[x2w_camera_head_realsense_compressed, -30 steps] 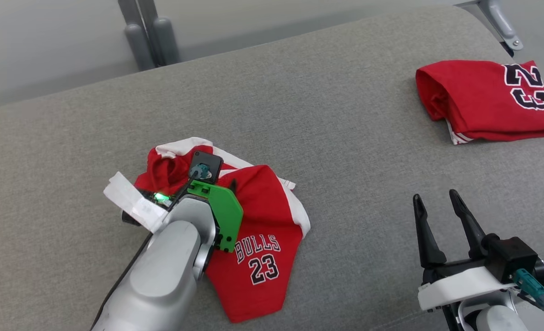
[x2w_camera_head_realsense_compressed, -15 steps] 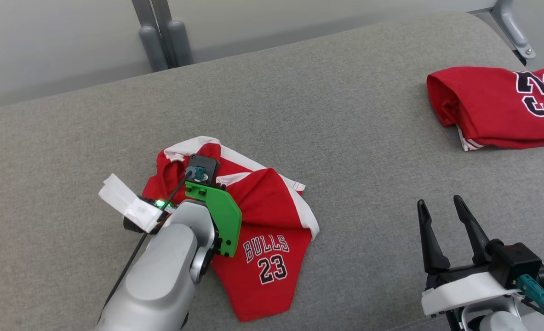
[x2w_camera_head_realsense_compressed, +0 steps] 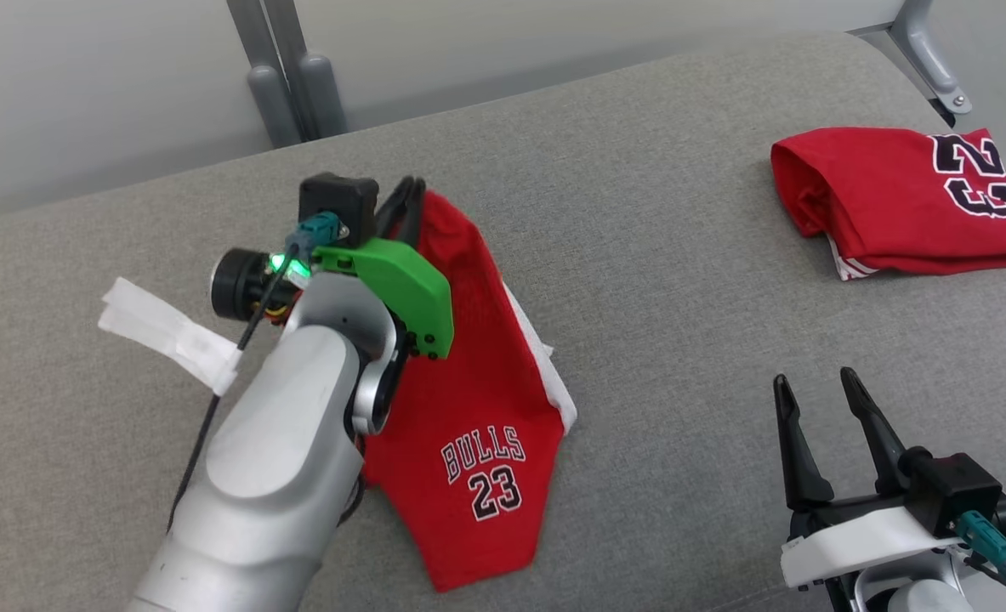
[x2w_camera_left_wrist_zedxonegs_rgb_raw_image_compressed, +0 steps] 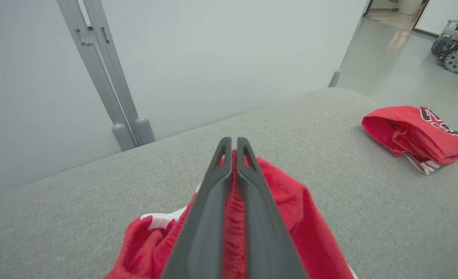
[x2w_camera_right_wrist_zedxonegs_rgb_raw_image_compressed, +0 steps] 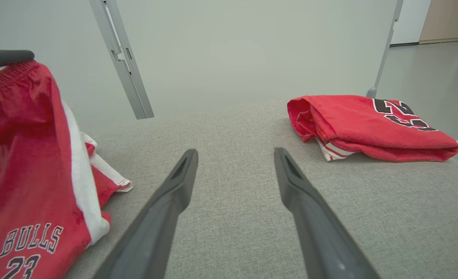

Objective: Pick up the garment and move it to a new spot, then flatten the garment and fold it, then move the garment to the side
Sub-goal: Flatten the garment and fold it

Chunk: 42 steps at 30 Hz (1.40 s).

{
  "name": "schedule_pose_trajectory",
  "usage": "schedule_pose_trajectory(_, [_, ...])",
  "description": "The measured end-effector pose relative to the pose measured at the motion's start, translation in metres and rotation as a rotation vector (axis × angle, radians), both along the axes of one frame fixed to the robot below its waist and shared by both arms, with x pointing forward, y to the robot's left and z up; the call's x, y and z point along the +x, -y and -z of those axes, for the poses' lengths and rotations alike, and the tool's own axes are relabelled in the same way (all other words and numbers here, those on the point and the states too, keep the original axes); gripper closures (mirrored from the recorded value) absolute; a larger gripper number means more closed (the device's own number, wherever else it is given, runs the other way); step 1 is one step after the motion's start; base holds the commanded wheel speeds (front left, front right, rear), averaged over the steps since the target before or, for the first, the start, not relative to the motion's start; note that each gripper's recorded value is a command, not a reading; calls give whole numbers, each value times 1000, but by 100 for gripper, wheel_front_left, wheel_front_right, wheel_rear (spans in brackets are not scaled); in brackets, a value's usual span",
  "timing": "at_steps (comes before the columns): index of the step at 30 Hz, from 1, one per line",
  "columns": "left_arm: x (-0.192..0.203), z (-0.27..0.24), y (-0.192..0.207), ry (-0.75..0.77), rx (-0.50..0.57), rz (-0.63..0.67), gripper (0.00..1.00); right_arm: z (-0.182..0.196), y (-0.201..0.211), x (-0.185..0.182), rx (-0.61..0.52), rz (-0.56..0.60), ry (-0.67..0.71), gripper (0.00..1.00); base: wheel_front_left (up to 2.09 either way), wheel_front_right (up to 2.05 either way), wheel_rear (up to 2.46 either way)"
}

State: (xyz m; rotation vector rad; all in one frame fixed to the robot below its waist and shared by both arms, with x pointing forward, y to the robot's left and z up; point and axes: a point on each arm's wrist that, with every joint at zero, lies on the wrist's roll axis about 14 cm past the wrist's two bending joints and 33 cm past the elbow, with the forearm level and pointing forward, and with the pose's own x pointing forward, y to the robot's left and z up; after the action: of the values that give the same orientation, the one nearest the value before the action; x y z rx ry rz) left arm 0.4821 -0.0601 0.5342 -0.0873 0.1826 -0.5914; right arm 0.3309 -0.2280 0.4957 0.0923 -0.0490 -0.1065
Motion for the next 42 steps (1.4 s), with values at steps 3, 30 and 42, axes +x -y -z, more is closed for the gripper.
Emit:
schedule_pose_trajectory(3, [10, -40, 3, 112, -78, -21, 100, -2, 4, -2, -3, 11, 7, 0, 0, 0, 0])
schedule_pose_trajectory(30, [-214, 109, -52, -264, -235, 183, 100, 5, -9, -18, 0, -37, -9, 0, 0, 0, 0])
schedule_pose_trajectory(42, [-187, 93, -106, -102, -195, -54, 97, 3, -36, -2, -15, -141, -2, 0, 0, 0, 0])
